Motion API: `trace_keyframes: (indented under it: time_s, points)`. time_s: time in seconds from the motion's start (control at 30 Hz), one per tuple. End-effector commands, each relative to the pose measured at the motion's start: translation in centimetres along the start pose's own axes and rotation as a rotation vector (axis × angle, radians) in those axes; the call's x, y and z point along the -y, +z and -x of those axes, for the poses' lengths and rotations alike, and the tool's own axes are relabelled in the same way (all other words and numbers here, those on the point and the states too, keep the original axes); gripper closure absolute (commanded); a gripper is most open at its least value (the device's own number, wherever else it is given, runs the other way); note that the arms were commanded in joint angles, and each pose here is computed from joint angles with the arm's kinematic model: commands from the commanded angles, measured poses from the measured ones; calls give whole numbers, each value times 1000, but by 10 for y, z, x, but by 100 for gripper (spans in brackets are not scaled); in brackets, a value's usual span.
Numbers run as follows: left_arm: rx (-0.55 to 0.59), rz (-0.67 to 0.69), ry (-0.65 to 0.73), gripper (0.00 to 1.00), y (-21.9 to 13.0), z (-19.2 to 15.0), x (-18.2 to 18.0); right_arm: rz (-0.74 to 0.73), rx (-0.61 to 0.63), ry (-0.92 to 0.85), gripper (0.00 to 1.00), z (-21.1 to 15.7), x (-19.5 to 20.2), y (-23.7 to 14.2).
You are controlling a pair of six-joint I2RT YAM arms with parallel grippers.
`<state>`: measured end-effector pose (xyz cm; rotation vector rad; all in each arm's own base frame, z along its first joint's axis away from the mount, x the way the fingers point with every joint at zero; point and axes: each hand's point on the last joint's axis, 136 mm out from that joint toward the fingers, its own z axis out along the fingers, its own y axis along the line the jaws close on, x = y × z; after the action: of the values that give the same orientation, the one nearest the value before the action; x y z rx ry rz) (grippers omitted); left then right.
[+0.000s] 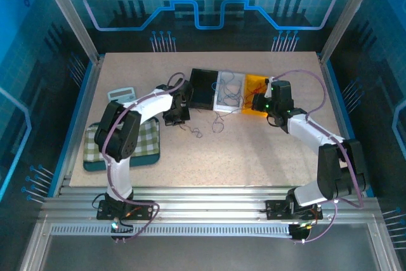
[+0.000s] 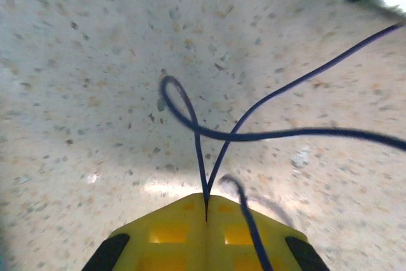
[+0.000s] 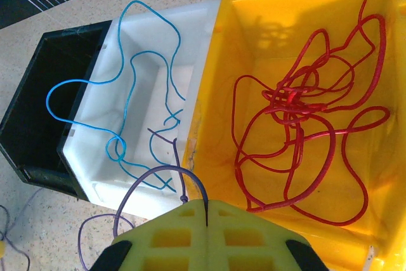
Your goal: Untangle the cables
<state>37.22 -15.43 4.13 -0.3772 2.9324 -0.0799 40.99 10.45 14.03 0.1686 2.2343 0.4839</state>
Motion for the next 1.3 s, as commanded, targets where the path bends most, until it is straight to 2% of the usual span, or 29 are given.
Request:
trace_keyframes:
  time_s: [0.0,0.13,0.33,0.5,0.73,0.87,1.07,1.2,1.23,1.27]
  points:
    - [155,-61,17,100,-70,30,14,-2,7,10,100,4,3,0]
    - [240,-125,39,100,-106,53,31,-6,5,13,100,3,4,1]
    - [307,-217,70,100,-122,96,72,1,11,12,100,7,2,2]
    - [352,-217,91,100,-107,130,96,2,20,4,100,9,0,-4]
    - [436,-183,38,100,-83,167,102,-19,22,-14,100,6,5,-15]
    - [453,-193,33,100,-74,173,105,-31,21,-13,100,3,10,-19]
    - [458,-137,40,100,-51,177,100,-23,22,-11,100,4,8,-19]
    - [424,-116,38,100,-30,172,98,18,25,-19,100,9,-1,-18]
    - [405,-121,33,97,-25,169,99,26,27,-20,100,10,-3,-18]
    - [388,-123,24,81,-21,166,98,35,33,-22,100,12,-6,-19]
